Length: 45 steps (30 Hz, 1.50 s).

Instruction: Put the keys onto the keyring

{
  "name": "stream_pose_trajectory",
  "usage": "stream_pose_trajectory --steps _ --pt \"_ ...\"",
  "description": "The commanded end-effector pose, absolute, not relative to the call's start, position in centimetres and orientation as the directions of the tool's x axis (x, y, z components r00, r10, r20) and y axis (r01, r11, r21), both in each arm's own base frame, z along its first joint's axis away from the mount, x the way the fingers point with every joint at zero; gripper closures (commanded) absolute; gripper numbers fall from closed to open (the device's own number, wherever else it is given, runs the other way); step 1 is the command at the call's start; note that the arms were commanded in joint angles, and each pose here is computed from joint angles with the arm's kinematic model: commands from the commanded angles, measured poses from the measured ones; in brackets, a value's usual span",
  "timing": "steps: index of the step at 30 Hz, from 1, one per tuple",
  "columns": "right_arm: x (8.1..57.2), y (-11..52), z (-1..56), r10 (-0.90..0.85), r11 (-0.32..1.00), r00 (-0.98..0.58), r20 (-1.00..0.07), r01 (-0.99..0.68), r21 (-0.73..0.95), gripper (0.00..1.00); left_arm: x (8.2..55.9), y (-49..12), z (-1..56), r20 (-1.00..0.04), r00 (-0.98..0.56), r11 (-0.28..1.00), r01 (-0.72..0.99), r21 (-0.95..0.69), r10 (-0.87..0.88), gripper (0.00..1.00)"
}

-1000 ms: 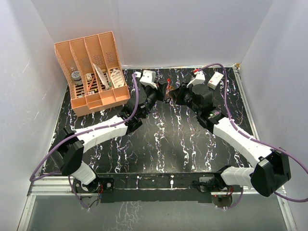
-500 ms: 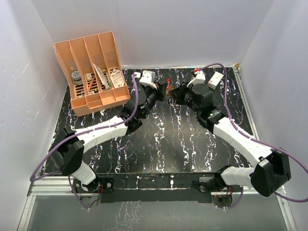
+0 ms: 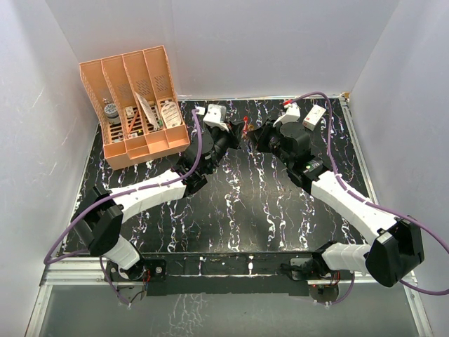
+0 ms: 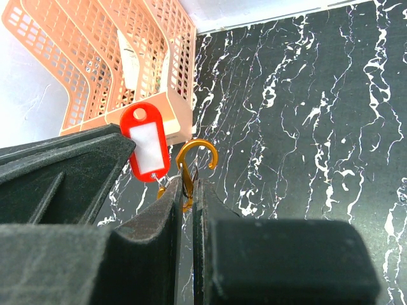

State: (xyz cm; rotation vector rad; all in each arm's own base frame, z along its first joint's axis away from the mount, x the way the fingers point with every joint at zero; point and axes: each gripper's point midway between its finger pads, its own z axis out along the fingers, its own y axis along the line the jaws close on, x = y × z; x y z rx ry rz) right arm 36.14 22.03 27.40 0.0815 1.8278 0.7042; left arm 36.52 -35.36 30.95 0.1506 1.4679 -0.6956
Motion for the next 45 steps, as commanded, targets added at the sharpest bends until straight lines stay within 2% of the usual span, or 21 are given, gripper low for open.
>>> stream_pose_trajectory --steps 1,45 --pt "36.8 22.1 31.1 0.434 0.800 -0.301 -0.849 -0.305 0.518 1.00 36.1 -35.2 32.4 -0.923 -0.027 0.777 0.531 -0.339 -0.384 1.00" --pt "37.2 21.8 30.3 0.441 0.809 -0.308 -0.843 -0.270 0.521 1.00 35.2 -34.6 33.2 -0.906 -0.031 0.754 0.542 -0.371 -0.423 1.00"
